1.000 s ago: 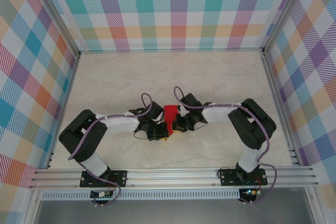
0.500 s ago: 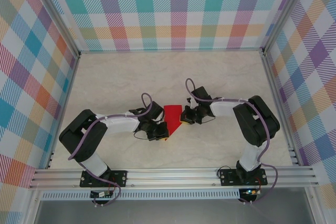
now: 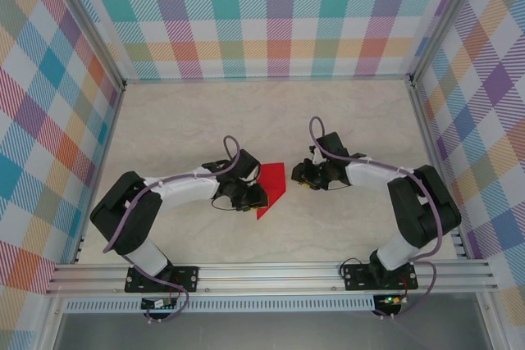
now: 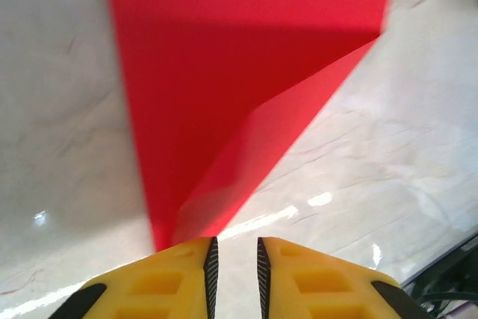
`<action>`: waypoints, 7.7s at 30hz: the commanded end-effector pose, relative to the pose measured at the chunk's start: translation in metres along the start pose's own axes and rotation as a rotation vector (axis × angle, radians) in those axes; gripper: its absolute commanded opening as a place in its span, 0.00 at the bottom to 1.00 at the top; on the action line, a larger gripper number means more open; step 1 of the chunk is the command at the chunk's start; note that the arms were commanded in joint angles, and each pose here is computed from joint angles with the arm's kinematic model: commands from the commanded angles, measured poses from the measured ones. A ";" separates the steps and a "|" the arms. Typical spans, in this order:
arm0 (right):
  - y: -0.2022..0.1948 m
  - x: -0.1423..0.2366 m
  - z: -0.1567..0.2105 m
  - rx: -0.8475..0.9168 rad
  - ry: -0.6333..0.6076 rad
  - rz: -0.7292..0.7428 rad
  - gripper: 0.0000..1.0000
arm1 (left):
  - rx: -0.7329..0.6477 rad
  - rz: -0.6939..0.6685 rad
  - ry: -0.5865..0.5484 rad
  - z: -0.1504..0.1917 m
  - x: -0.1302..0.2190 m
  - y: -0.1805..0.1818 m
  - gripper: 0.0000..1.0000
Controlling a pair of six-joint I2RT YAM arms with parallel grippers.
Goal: Fold a paper plane with a square sheet of paper (pick it up from the middle)
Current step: Third fold the triangle at the center of the table, then fourth fold the wing at the center of the table.
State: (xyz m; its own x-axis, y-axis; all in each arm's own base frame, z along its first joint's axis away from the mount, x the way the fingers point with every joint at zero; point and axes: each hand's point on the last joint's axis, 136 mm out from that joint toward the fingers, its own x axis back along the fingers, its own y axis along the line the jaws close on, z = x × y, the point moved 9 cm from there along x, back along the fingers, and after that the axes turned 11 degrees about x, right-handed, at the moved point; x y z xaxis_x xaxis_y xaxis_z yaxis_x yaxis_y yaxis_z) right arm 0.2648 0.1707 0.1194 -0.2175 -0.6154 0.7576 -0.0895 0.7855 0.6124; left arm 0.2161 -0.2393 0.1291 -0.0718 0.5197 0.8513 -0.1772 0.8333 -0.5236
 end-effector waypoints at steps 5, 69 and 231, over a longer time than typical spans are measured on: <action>0.005 0.007 0.014 -0.085 0.035 -0.045 0.50 | -0.012 -0.033 -0.162 -0.017 0.009 -0.015 0.21; 0.083 0.029 -0.020 -0.095 -0.142 0.019 0.05 | -0.243 0.066 -0.480 -0.029 0.104 -0.010 0.86; 0.013 -0.027 -0.018 0.207 0.073 -0.111 0.48 | -0.179 0.403 -0.294 -0.023 -0.049 0.010 0.08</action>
State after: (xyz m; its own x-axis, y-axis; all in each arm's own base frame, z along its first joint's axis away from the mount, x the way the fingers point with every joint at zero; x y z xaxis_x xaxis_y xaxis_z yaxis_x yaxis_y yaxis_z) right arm 0.2807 0.1928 0.1078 -0.1336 -0.6767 0.7240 -0.2755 0.7271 0.6288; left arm 0.2376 -0.2574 0.0820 -0.3445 0.7607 0.5502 0.1232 0.6176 -0.7768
